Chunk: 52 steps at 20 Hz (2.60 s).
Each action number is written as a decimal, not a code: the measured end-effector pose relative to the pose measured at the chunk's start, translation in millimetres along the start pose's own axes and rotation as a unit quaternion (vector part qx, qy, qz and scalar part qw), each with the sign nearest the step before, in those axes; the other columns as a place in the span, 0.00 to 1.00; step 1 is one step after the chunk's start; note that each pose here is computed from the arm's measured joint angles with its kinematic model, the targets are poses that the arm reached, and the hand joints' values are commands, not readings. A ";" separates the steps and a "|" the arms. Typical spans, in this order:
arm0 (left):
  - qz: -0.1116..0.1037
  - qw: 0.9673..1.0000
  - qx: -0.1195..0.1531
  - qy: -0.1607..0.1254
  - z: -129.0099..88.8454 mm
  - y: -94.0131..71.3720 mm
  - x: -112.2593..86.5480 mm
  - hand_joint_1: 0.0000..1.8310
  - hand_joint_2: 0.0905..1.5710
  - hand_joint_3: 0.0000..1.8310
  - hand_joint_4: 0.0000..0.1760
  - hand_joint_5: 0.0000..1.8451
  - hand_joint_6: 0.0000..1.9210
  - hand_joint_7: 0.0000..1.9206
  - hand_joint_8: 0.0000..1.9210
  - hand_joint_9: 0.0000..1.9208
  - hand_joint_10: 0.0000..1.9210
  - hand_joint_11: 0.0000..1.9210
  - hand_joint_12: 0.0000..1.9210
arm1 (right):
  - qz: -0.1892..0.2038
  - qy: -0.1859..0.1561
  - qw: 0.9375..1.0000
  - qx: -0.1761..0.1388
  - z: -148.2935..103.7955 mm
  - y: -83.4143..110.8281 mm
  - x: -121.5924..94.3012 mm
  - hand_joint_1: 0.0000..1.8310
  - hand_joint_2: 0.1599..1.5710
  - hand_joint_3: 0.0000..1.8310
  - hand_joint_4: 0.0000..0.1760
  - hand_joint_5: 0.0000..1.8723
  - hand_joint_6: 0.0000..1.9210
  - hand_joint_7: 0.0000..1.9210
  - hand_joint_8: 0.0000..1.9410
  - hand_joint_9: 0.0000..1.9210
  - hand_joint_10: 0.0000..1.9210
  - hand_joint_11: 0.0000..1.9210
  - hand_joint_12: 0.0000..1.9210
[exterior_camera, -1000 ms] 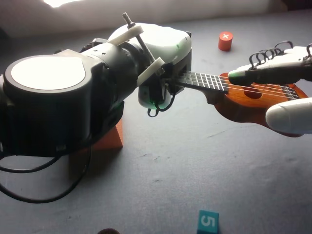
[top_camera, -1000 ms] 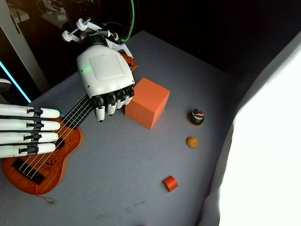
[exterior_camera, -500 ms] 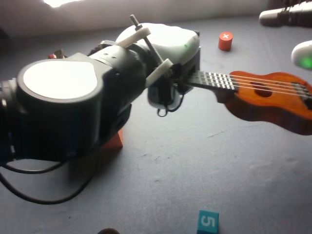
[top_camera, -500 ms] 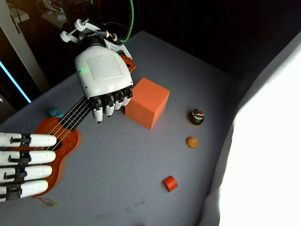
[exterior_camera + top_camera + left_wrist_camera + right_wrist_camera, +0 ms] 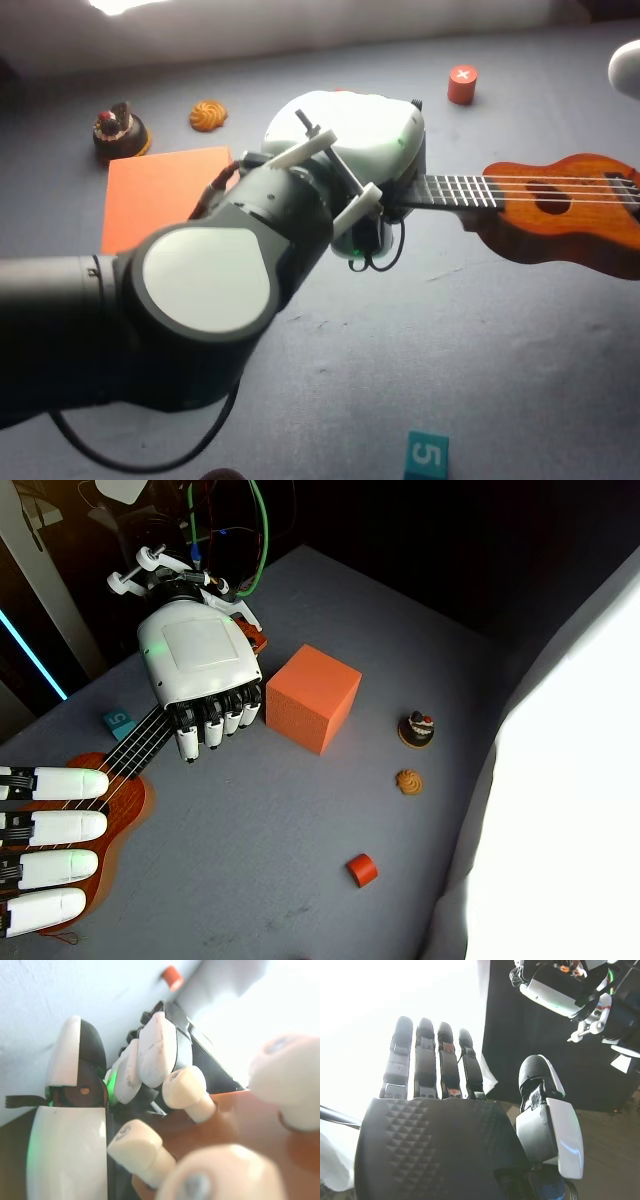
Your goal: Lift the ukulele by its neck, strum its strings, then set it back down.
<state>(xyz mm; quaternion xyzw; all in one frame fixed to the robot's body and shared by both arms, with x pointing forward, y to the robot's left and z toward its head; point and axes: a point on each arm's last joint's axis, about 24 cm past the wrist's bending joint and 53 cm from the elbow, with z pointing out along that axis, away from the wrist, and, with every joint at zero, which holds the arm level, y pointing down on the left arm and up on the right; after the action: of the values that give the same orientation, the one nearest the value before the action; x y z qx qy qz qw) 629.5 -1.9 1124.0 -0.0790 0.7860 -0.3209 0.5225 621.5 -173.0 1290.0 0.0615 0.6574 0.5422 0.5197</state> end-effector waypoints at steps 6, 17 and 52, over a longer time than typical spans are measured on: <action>-0.002 0.999 -0.017 -0.034 1.2 14.6 7.4 0.83 0.77 0.00 0.34 0.73 1.00 0.77 1.00 0.82 1.00 0.83 1.00 | 0.001 0.001 1.000 -0.007 0.4 3.6 1.4 0.04 0.80 0.00 0.00 0.11 0.00 0.10 0.00 0.10 0.00 0.00 0.19; 0.005 0.998 -0.008 -0.067 2.8 27.1 29.7 0.83 0.77 0.00 0.40 0.73 1.00 0.76 1.00 0.82 1.00 0.83 1.00 | 0.002 0.000 1.000 -0.010 0.4 5.2 1.3 0.06 0.79 0.00 0.00 0.12 0.00 0.10 0.00 0.11 0.00 0.00 0.27; 0.004 0.998 -0.009 -0.055 11.7 49.0 82.1 0.37 0.65 0.00 0.32 0.13 0.05 0.17 0.01 0.18 0.15 0.00 0.65 | 0.003 0.000 1.000 -0.014 0.9 7.3 1.7 0.06 0.79 0.00 0.00 0.13 0.00 0.12 0.00 0.12 0.00 0.00 0.25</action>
<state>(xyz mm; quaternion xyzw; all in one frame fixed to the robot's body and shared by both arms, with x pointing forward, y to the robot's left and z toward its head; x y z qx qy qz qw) 613.8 -6.2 1029.1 -0.0984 0.7592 -0.3066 0.5657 617.8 -168.4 1294.8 0.0557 0.6494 0.5529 0.5191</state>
